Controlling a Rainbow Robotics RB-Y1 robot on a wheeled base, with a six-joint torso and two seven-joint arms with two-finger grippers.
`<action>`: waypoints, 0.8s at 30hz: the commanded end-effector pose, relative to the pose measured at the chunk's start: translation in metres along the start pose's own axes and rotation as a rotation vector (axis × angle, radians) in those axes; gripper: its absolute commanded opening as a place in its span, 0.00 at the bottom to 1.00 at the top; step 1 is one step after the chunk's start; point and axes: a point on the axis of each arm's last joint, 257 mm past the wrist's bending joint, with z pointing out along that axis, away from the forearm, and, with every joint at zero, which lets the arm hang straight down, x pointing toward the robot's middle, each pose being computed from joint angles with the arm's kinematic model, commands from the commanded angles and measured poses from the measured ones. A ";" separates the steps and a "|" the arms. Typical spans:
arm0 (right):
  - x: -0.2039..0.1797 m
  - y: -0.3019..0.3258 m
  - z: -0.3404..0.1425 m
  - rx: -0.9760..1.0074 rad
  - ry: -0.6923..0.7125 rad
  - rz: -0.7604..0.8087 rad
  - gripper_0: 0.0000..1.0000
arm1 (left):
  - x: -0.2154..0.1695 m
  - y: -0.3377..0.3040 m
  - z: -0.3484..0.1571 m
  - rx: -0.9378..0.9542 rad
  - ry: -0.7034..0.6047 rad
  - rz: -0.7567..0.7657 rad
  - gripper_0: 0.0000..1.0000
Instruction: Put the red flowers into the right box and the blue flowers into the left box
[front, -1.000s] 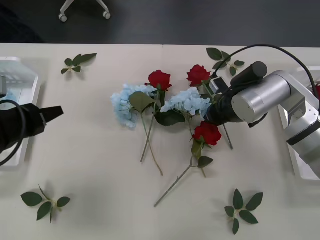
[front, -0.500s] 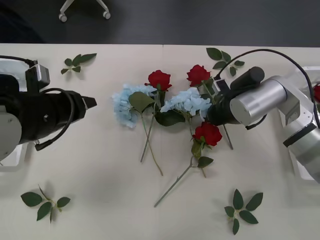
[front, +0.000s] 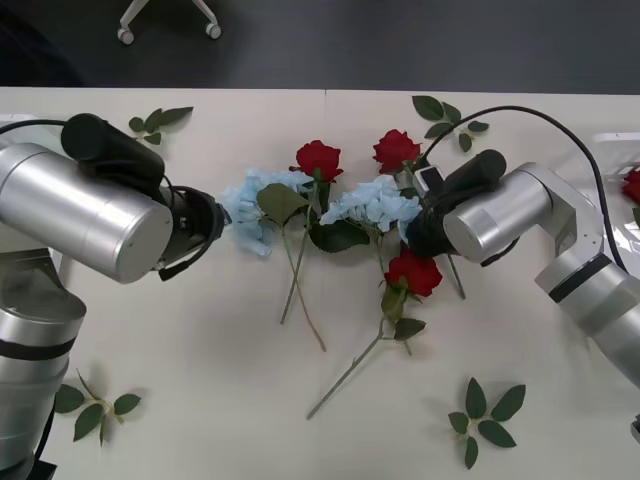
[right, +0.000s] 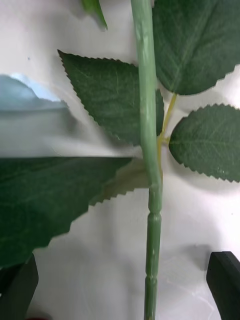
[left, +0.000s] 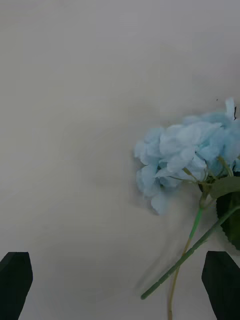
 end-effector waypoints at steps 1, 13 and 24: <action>-0.025 0.016 -0.004 -0.007 -0.042 0.016 0.98 | -0.005 -0.016 0.007 -0.003 0.012 -0.026 1.00; -0.026 0.018 -0.003 -0.007 -0.044 0.011 0.00 | 0.006 -0.044 0.042 -0.095 0.075 0.042 1.00; -0.024 0.009 -0.004 0.002 -0.039 0.017 0.00 | 0.017 -0.078 0.074 -0.097 0.090 0.060 1.00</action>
